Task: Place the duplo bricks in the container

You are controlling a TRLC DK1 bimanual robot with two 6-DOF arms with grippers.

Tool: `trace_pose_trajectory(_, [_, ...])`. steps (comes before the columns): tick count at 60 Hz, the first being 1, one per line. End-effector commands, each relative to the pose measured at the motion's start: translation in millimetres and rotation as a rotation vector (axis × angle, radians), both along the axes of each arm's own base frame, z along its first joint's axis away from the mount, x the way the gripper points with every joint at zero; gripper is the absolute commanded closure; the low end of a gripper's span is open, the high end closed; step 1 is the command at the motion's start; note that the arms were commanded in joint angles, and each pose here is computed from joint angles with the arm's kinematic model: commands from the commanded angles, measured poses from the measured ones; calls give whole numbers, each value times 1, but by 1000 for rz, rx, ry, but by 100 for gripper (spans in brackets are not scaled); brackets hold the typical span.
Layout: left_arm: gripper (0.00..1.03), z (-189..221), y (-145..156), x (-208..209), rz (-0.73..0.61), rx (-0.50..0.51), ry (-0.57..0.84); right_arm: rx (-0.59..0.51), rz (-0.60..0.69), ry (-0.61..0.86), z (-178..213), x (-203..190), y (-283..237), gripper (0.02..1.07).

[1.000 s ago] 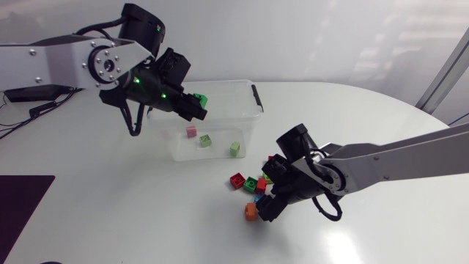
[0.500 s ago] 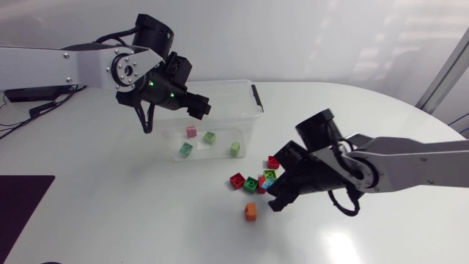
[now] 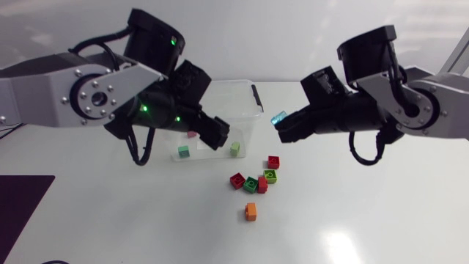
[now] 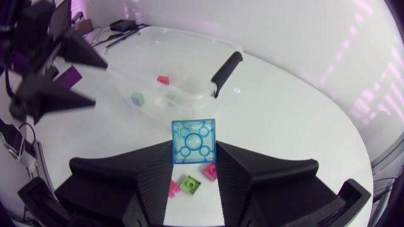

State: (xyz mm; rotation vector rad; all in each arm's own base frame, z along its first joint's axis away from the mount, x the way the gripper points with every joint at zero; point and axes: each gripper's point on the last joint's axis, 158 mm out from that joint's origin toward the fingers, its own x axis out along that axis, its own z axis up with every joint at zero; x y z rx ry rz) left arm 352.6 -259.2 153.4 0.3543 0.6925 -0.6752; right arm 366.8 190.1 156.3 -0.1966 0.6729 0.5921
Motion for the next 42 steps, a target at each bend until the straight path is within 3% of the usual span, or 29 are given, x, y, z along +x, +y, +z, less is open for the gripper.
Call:
trace_pose_trajectory(1, [15,-27,9,-19,-44,76,31,39,-26,13,4,19,10,93])
trace_pose_trajectory(26, [15,-103,6,-57,-156,183,111,67,8,34,4,83,90,90])
trace_pose_trajectory(31, [15,-112,5,-58,-174,193,107,64,7,55,-1,91,100,67])
trace_pose_trajectory(35, [15,-118,1,-58,-192,199,97,64,-1,52,1,93,100,37])
trace_pose_trajectory(38, [15,-123,-2,-58,-201,207,104,62,-10,58,3,90,97,22])
trace_pose_trajectory(42, [15,-129,-9,-55,-209,212,111,66,-20,52,10,82,88,14])
